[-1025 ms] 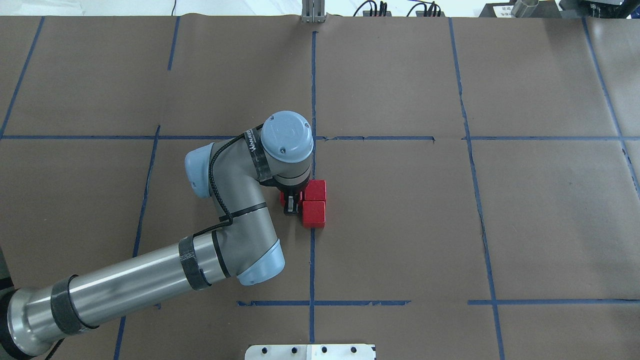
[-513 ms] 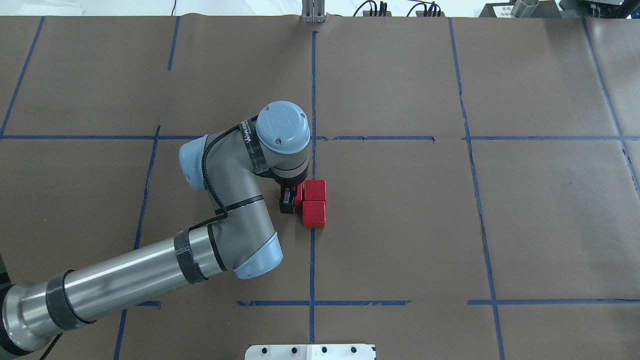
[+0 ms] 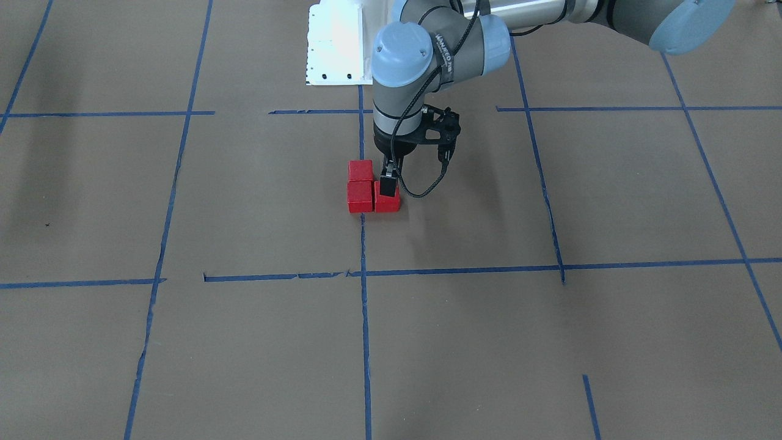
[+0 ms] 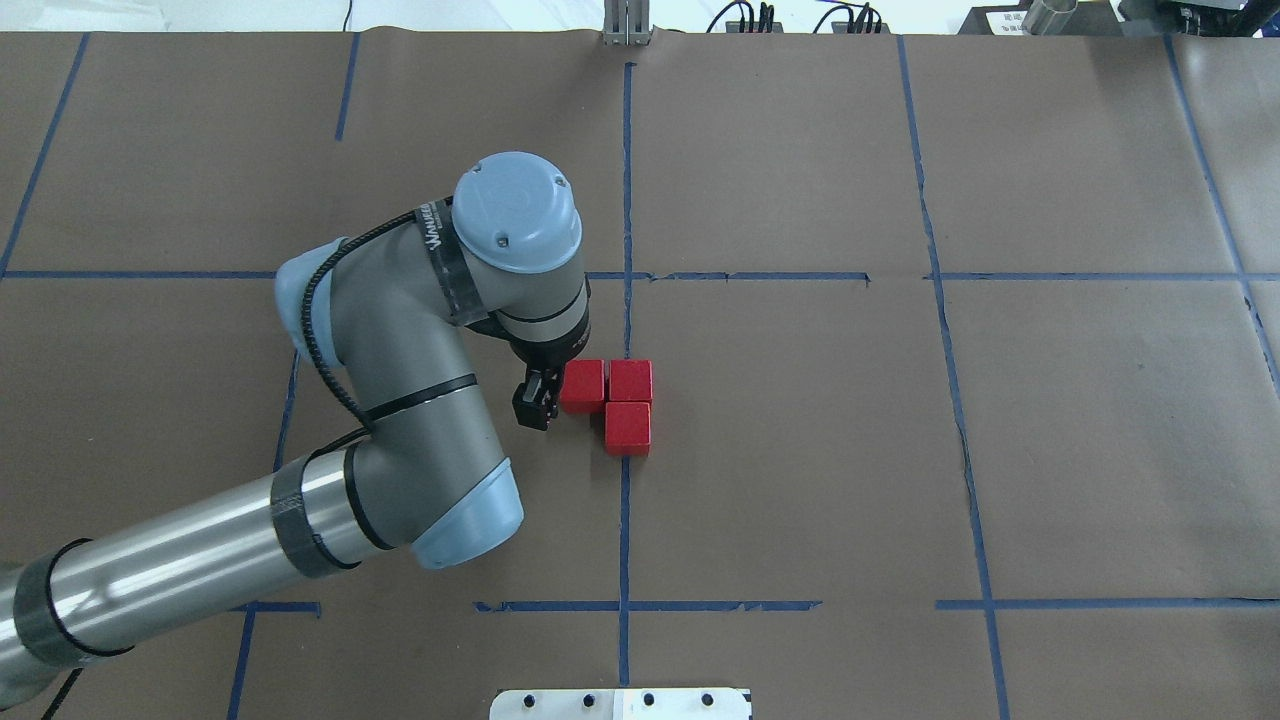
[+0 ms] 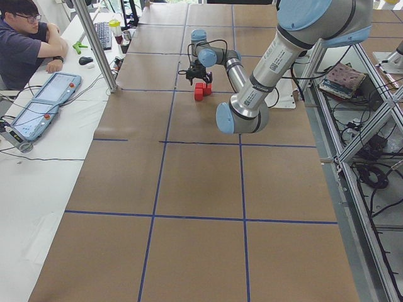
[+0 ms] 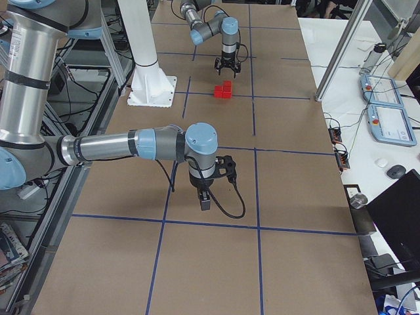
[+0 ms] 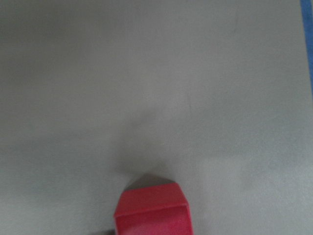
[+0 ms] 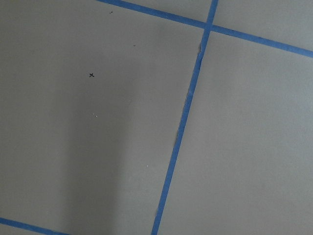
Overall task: Form red blocks into L shape at center
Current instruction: 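Open the left gripper and withdraw the left arm from the table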
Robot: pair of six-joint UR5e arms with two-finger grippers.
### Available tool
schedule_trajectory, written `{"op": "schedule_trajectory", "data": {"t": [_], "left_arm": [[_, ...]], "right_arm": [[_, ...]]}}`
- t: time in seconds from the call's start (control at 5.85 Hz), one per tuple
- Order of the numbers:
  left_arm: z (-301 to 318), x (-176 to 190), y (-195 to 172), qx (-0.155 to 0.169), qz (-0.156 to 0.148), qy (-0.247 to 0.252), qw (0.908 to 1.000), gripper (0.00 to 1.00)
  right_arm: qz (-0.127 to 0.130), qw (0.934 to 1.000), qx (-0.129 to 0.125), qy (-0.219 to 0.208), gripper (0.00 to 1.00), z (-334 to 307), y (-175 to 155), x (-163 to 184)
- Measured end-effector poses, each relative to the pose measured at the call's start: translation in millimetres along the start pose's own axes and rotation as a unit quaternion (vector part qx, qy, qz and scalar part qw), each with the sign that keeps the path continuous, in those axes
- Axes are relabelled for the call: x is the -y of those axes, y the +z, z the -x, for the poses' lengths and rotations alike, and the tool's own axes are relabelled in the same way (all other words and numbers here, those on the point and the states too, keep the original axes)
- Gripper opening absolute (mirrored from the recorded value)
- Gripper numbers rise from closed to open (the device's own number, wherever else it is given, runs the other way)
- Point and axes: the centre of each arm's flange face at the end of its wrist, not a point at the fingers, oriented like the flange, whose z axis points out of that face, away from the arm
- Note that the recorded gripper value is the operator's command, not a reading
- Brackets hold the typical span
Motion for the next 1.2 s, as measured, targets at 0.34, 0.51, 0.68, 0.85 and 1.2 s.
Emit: {"op": "schedule_trajectory", "data": {"t": [0.34, 0.51, 0.68, 0.85, 1.2], "left_arm": [[48, 60, -46, -0.027, 0.011, 0.177, 0.9838, 1.0], [62, 94, -58, -0.033, 0.002, 0.277, 0.9604, 1.0], [70, 132, -61, -0.027, -0.011, 0.364, 0.931, 1.0], [75, 184, -62, -0.01, -0.021, 0.448, 0.8935, 1.0], [85, 292, -68, 0.027, -0.03, 0.586, 0.8096, 1.0]], "right_arm": [[0.0, 1.0, 0.001, 0.005, 0.99, -1, 0, -4], [0.001, 1.0, 0.001, 0.009, 1.0, -4, 0, -7], [0.001, 0.9999, 0.0, 0.013, 1.0, -6, 0, -8], [0.001, 0.9998, 0.001, 0.021, 1.0, -6, -1, -8], [0.0, 0.9992, 0.001, 0.04, 1.0, -6, -1, -9]]}}
